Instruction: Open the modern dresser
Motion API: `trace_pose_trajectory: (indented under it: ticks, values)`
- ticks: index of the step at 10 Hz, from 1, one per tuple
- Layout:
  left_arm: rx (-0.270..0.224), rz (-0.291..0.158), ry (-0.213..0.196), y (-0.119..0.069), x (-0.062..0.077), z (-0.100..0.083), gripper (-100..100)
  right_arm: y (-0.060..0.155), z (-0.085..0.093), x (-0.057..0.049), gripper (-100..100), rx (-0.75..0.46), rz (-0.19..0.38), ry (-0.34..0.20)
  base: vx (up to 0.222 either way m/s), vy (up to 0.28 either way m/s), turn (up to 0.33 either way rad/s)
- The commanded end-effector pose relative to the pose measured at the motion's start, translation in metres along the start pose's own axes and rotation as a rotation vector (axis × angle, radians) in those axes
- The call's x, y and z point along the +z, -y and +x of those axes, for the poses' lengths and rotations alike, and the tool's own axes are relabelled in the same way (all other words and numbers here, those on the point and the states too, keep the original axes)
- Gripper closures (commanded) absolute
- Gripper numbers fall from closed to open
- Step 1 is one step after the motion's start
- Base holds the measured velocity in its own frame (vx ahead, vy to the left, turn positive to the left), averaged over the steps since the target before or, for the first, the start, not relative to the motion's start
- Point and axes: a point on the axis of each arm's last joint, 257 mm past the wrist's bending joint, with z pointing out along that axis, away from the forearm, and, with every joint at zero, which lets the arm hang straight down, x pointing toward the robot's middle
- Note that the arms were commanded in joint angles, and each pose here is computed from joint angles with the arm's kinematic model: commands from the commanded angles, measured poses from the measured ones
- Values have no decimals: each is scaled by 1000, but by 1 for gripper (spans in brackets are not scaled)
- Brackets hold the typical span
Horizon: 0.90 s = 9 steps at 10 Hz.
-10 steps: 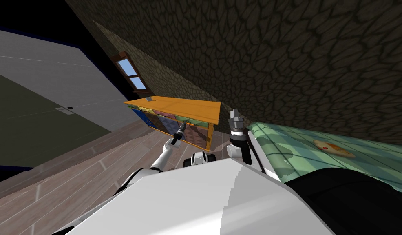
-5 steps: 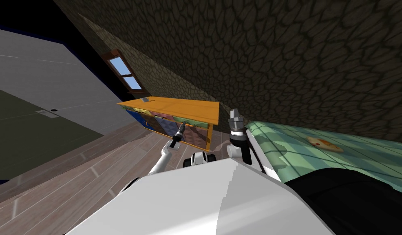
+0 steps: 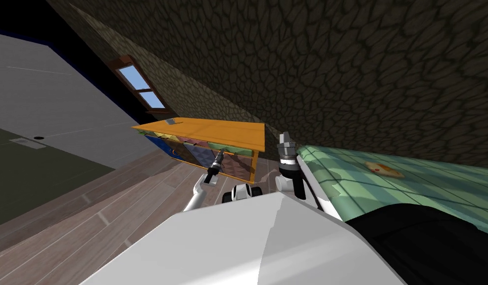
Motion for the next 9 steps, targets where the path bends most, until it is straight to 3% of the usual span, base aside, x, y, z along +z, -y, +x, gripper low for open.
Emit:
trace_pose_trajectory:
  ticks: [1, 2, 4, 5, 6, 7, 8, 9]
  values:
    - [1, -7, 12, 2, -17, 3, 100, 0, 0, 0, 0, 0, 0, 0, 14, 15, -6]
    - [15, -37, 28, -3, -24, -1, 100, 0, 0, 0, 0, 0, 0, 0, 26, 31, -155]
    - [11, -18, 41, 9, -34, -3, 100, 0, 0, 0, 0, 0, 0, 0, 22, 28, -58]
    - [24, -54, 57, 2, -43, -7, 100, 0, 0, 0, 0, 0, 0, 0, 34, 35, -173]
    - [21, -53, 64, 5, -51, -8, 100, 0, 0, 0, 0, 0, 0, 0, 31, 42, -105]
    - [22, -31, 71, 16, -52, -10, 100, 0, 0, 0, 0, 0, 0, 0, 5, 14, 1]
    - [19, -40, 66, 12, -51, -9, 100, 0, 0, 0, 0, 0, 0, 0, 0, 0, 0]
    - [20, -33, 64, 20, -50, -11, 100, 0, 0, 0, 0, 0, 0, 0, -88, 18, 28]
